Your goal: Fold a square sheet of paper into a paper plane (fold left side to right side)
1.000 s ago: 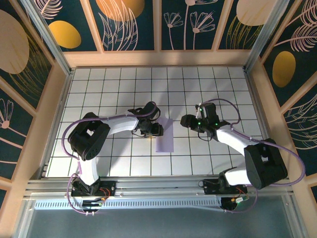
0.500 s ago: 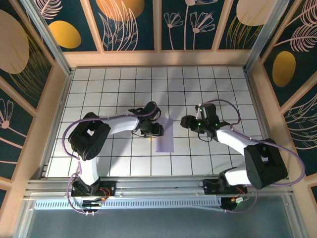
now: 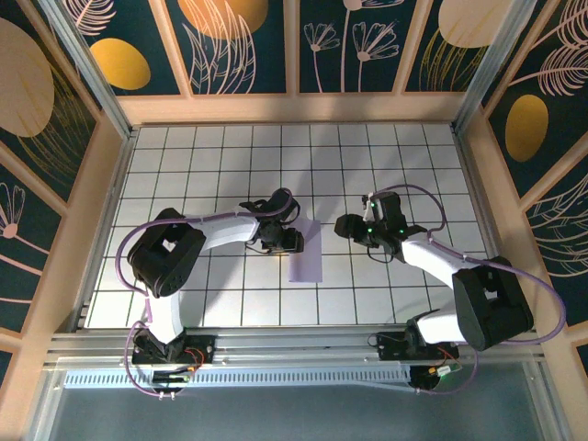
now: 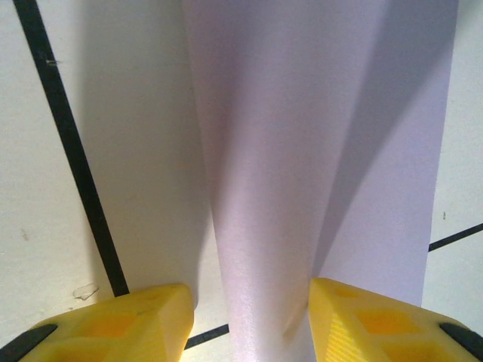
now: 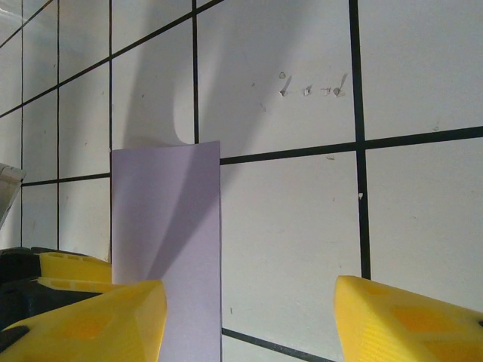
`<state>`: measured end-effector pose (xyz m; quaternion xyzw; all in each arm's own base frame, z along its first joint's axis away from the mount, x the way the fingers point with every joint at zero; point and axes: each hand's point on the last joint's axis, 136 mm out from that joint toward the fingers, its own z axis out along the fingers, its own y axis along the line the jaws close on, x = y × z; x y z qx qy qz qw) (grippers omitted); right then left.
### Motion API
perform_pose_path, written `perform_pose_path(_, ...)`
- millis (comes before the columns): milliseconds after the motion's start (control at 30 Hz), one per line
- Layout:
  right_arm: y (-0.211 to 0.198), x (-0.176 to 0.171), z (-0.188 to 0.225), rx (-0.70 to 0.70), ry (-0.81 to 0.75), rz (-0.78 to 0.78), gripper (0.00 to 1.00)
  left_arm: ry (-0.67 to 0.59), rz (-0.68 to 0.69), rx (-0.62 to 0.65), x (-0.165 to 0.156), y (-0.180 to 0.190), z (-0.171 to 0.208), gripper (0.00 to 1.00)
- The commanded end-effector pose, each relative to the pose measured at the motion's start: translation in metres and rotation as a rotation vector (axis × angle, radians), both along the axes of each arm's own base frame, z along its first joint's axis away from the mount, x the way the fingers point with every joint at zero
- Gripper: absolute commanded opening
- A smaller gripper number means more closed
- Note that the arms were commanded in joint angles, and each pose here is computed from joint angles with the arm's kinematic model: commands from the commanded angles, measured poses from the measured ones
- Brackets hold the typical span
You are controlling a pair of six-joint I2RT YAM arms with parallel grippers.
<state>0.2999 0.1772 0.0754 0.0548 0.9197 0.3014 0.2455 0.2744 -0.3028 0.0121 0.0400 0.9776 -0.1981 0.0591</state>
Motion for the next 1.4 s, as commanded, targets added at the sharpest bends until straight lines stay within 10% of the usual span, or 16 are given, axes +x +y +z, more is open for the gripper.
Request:
perform_pose_path(0, -0.001, 0.001, 0.006, 0.009, -0.036, 0.010, 0.61, 0.051, -0.041, 0.070, -0.016, 0.003, -0.049, 0.47)
perform_pose_path(1367, 0.027, -0.015, -0.003, 0.074, 0.031, 0.115, 0.60, 0.075, 0.005, 0.127, -0.023, 0.019, -0.056, 0.47)
